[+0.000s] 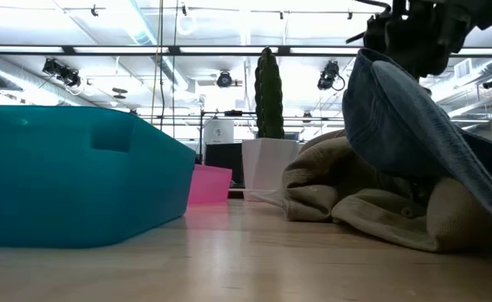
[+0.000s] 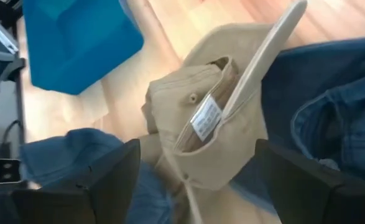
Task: Pick & Place hat
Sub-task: Put the middle brown cap into the blue bin
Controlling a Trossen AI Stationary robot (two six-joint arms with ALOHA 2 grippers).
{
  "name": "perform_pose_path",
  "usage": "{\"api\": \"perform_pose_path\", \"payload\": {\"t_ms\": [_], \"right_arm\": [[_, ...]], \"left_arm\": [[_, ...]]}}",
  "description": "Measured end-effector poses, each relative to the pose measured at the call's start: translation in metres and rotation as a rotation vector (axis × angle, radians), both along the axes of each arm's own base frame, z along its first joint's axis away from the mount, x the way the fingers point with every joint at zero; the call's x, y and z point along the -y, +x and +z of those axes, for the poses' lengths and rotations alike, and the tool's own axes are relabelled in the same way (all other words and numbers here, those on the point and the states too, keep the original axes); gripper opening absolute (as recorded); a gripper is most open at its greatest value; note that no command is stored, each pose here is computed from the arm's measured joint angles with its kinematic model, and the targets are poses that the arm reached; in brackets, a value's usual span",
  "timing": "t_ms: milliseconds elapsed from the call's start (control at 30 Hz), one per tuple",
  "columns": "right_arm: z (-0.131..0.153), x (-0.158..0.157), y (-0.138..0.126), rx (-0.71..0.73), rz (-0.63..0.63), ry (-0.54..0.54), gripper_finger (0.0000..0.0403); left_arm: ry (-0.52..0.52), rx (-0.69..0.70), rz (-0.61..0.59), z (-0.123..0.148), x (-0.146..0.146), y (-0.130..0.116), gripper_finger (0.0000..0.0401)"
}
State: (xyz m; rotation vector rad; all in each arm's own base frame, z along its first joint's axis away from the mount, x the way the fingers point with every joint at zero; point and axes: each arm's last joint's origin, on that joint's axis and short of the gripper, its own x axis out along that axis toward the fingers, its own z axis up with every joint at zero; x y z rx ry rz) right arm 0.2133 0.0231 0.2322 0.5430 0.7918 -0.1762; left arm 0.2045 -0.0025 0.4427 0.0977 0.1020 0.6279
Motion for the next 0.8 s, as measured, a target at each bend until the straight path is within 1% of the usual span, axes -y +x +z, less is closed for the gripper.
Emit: {"api": "perform_pose_path", "payload": {"t_ms": [100, 267, 467, 600, 800], "right_arm": [[-0.004, -0.004, -0.001, 0.003, 0.015, -0.047, 0.0317], [-0.01, -0.008, -0.004, 0.001, 0.055, -0.167, 0.0317], [-0.022, -0.012, -0.004, 0.048, 0.087, -0.179, 0.0317], [-0.033, -0.012, -0.003, 0.077, 0.082, -0.173, 0.0317], [-0.045, -0.01, 0.005, 0.062, 0.015, -0.138, 0.0317]], "left_arm": [[0.0, 0.0, 0.0, 0.0, 0.0, 0.0, 0.0284], [-0.003, 0.003, 0.0, 0.0, 0.0, 0.0, 0.0284], [-0.006, 0.005, 0.0, 0.0, 0.0, 0.0, 0.0284], [-0.022, 0.016, 0.002, 0.0, 0.0, 0.0, 0.0284], [-0.022, 0.017, 0.002, 0.0, 0.0, 0.0, 0.0284]]}}
